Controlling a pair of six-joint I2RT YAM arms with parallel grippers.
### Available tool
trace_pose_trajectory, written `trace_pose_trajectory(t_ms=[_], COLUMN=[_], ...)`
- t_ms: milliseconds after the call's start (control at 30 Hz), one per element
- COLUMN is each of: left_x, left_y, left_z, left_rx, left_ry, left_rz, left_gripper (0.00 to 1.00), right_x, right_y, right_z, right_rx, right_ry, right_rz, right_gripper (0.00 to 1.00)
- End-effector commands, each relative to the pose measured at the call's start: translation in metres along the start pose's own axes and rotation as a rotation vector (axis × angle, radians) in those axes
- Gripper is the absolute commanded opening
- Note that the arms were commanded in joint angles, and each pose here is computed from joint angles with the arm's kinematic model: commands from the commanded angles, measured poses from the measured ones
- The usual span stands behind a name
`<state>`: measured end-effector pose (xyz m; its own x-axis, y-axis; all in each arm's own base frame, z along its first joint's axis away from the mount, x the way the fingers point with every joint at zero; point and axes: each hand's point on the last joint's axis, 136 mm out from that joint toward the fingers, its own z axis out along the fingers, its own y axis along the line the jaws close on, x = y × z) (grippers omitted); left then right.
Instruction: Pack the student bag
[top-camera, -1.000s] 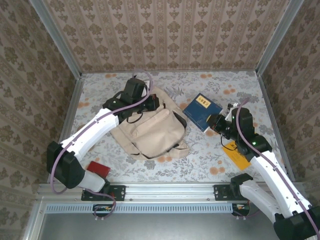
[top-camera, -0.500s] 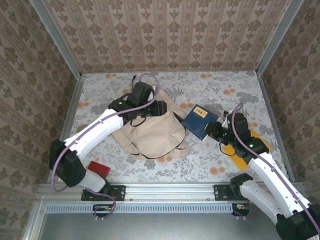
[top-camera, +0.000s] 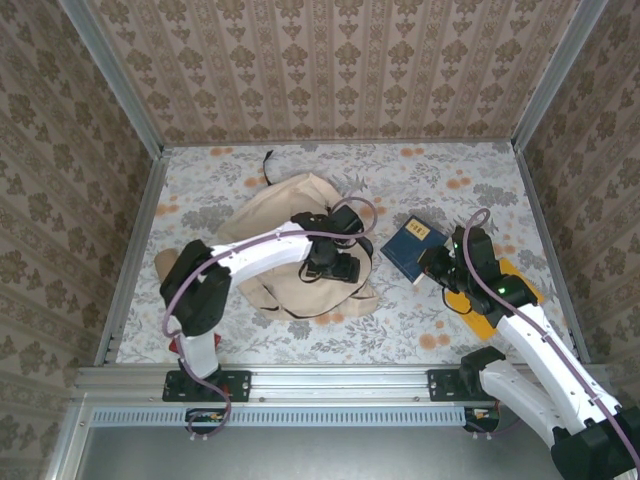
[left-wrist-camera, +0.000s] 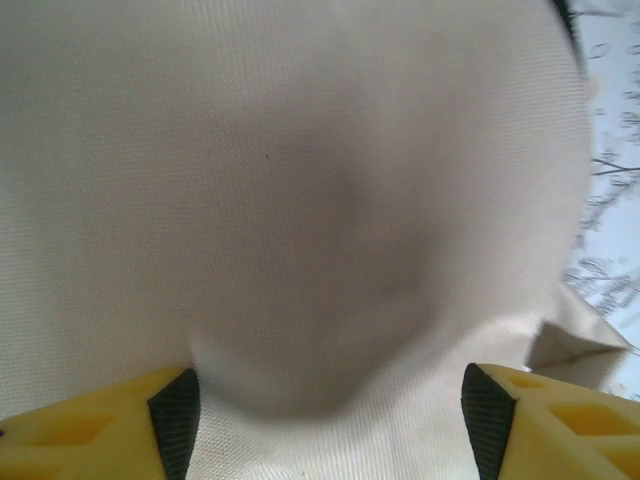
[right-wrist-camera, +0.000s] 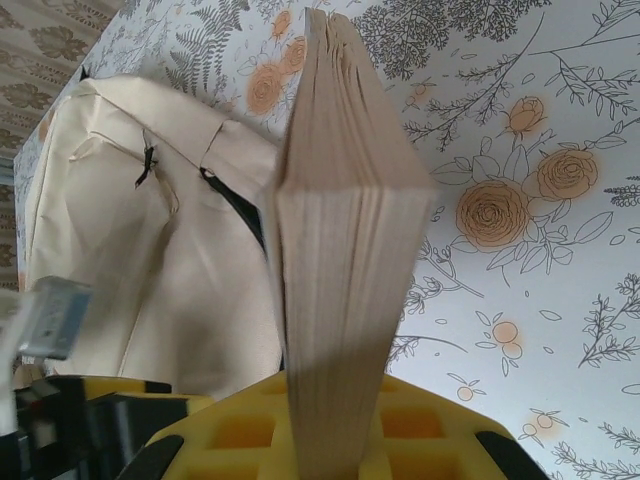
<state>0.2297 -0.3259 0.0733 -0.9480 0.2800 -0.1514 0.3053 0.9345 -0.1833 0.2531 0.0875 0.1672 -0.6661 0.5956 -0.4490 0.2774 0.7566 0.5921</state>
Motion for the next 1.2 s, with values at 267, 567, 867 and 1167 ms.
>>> trace_pose_trajectory(t_ms=[267,567,867,1167], left_x=[-0.017,-0.037,-0.085,-0.118], left_y=[0.010,0.015,0.028,0.019], left_z=[-0.019,-0.058,-0.151,-0.232], left_rx=[-0.075,0.144,0.393,0.506], left_ry=[-0.062,-0.134,-0.401,-0.701], left_rz=[0.009,-0.052,-0.092,-0.041], left_gripper=[0.24,0.00,0.00,0.00], right_x=[-0.006,-0.007,-0.007,0.021], right_y=[0.001,0.000,0.038,0.086], right_z=[-0.004,-0.007,-0.024,-0.010], right_rx=[-0.005,-0.002,-0.212,-0.465], right_ry=[-0.035,-0.044,-0.041,0.102], right_rz=[0.021,0.021,-0.034,-0.002], right_gripper=[0.03,0.03,0.03,0.02])
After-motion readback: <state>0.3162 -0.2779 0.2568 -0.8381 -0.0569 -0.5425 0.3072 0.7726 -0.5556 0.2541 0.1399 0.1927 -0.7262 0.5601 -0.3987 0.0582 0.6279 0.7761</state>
